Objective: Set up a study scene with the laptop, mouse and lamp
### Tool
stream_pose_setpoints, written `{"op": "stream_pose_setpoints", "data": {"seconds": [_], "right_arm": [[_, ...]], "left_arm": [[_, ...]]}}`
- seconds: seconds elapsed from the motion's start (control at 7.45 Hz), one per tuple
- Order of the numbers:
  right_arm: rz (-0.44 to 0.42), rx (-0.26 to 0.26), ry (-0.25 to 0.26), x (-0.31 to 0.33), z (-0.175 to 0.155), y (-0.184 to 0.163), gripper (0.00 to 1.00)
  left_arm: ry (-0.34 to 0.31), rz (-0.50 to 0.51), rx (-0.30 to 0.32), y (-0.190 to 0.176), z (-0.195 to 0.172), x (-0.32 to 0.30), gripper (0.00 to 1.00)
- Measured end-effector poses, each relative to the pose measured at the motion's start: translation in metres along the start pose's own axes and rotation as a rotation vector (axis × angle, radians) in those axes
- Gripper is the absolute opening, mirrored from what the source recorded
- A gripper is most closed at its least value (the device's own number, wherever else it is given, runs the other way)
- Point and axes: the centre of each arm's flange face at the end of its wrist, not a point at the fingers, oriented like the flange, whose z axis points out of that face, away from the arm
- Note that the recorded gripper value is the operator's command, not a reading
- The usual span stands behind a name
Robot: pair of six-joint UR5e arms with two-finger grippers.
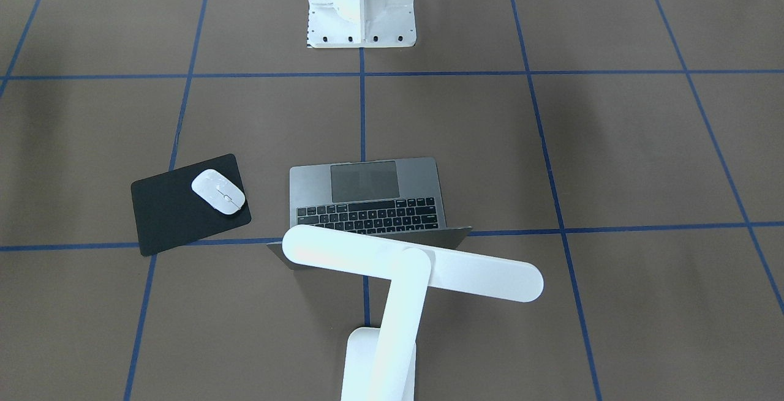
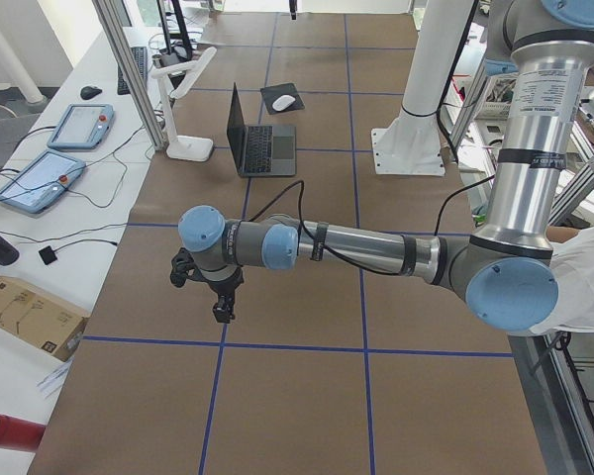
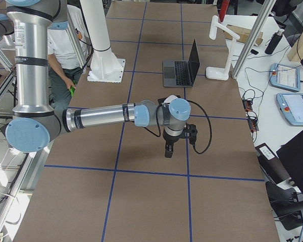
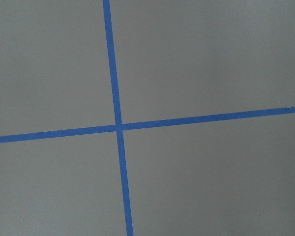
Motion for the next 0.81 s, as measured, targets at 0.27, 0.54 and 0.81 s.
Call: {"op": "stream_pose_setpoints", "data": {"seconds": [0.27, 0.54, 0.81], "right_arm": [[0.003, -0.003, 0.000, 0.0007, 0.0014, -0.0019, 0.99], [0.004, -0.003, 0.001, 0.0008, 0.0018, -0.0030, 0.99], [0.004, -0.003, 0.001, 0.0006, 0.0016, -0.0033, 0.99]], "left_arm": [[0.001, 0.008, 0.005, -0.0019, -0.0022, 0.0031, 0.99], [0.001, 0.018, 0.016, -0.0018, -0.0062, 0.0071, 0.99], [0.000, 0.026, 0.021, -0.0013, -0.0083, 0.0093, 0.99]]}}
